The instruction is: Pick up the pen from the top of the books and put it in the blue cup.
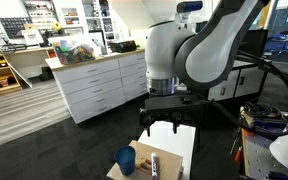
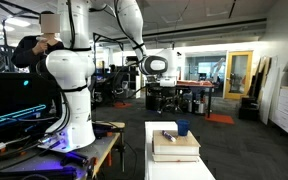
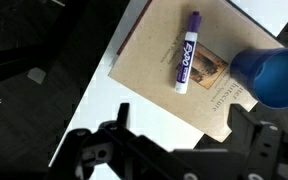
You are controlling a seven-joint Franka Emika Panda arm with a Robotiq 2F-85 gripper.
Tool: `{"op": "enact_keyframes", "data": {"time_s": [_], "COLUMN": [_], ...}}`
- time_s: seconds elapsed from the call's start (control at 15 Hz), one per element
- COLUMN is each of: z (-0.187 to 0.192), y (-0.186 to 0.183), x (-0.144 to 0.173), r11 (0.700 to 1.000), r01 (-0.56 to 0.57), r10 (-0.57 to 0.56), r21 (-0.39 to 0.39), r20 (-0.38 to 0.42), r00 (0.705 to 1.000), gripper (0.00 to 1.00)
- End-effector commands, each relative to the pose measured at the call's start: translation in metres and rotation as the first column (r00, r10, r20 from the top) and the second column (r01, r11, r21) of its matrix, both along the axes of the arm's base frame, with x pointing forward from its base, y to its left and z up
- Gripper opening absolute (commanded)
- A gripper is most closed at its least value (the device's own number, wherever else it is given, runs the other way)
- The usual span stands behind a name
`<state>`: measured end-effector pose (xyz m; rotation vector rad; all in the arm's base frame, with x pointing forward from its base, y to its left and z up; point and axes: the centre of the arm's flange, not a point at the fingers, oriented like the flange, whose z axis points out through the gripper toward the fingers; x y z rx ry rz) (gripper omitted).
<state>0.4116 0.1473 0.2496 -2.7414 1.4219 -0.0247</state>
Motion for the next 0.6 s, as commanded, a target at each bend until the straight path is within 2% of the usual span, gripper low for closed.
{"op": "enact_keyframes", "data": {"time_s": [0.0,0.53], "z": [-0.015,-0.048], "y": [0.003,0.001], "x": [0.003,0.018], "r11": [1.000,1.000], "r01": [0.004,0.013], "r10": [-0.005,-0.013], "r21": [0.003,0.012], "r20": [0.040,0.064], "r00": [0.999,0.998], "gripper": [1.00,1.00]}}
